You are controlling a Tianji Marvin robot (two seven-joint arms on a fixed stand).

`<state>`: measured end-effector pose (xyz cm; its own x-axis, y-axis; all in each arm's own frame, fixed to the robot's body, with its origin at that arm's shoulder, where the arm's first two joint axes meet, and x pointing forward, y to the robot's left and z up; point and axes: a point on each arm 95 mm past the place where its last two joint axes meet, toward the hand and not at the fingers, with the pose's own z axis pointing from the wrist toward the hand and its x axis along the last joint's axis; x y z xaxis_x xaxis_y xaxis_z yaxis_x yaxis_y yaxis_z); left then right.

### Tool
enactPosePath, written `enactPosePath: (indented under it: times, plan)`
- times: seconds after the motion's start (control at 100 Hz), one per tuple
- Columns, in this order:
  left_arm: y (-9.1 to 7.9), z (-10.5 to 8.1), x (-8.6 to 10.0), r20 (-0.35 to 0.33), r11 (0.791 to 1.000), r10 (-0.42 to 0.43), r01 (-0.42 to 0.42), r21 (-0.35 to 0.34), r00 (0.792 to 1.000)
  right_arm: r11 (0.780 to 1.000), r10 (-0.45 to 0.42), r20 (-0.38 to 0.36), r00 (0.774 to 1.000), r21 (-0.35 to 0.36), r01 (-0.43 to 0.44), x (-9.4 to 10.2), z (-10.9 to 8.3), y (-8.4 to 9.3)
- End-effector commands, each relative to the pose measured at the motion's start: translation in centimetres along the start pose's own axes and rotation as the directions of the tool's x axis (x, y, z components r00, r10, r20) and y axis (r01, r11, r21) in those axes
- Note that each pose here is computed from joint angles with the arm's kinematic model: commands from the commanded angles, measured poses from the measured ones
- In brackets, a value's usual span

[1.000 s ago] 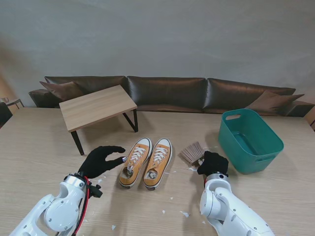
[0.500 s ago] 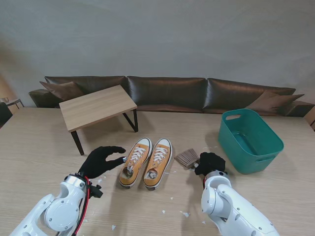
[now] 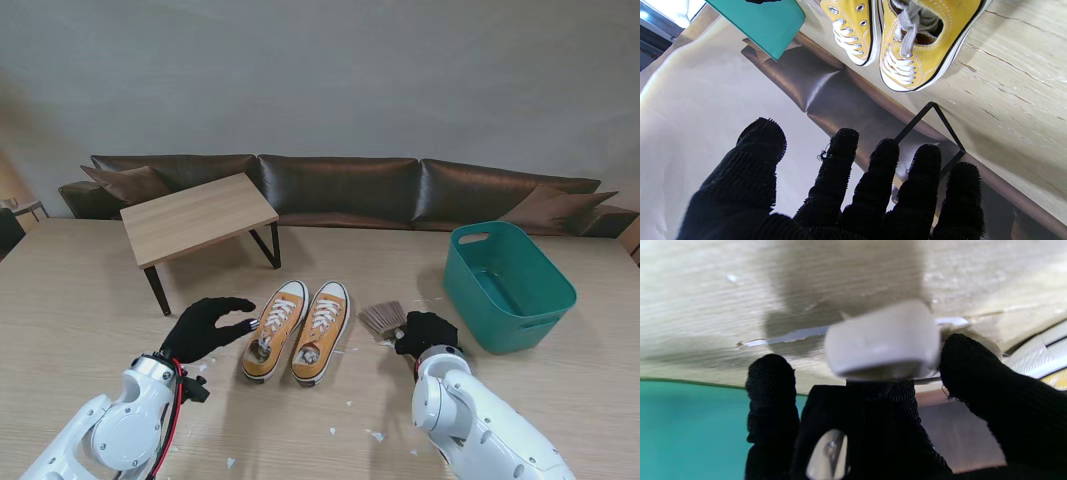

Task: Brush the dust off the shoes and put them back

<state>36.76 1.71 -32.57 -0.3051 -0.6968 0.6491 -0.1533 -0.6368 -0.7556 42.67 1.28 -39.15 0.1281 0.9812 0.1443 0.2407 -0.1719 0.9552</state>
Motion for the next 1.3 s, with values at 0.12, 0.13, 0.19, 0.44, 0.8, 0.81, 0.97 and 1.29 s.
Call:
enactPosePath:
  times: [0.12, 0.13, 0.19, 0.44, 0.8, 0.81, 0.97, 1.29]
  plan:
    - [0.4, 0.0, 0.2, 0.0, 1.0, -0.013, 0.013, -0.018, 1.0, 0.998, -0.033, -0.009, 0.999, 0.049, 0.033, -0.4, 0.2, -1.0]
    - [0.4, 0.0, 0.2, 0.0, 1.0, -0.013, 0.013, -0.018, 1.0, 0.998, -0.036, -0.01, 0.999, 0.05, 0.037, -0.4, 0.2, -1.0]
    - [0.4, 0.0, 0.2, 0.0, 1.0, -0.013, 0.013, -0.02, 1.0, 0.997, -0.052, -0.013, 0.999, 0.056, 0.052, -0.5, 0.3, -1.2]
    - [0.4, 0.1, 0.2, -0.001, 1.0, -0.015, 0.015, -0.022, 1.0, 0.994, -0.102, 0.001, 0.995, 0.048, 0.102, -1.3, 0.0, -2.1]
    - [0.5, 0.1, 0.2, 0.0, 0.999, -0.019, 0.019, -0.029, 1.0, 0.98, -0.185, 0.063, 0.981, 0.081, 0.18, -1.8, -0.8, -3.9]
    - [0.6, 0.1, 0.2, 0.001, 0.999, -0.019, 0.019, -0.029, 1.0, 0.98, -0.186, 0.063, 0.98, 0.083, 0.181, -1.8, -0.7, -3.9]
    - [0.6, 0.1, 0.2, 0.003, 0.999, -0.02, 0.02, -0.028, 1.0, 0.977, -0.201, 0.058, 0.978, 0.088, 0.196, -1.8, -0.7, -4.2]
    - [0.6, 0.1, 0.1, 0.003, 0.999, -0.022, 0.022, -0.031, 1.0, 0.975, -0.194, 0.005, 0.981, 0.116, 0.192, -1.7, -0.8, -3.7]
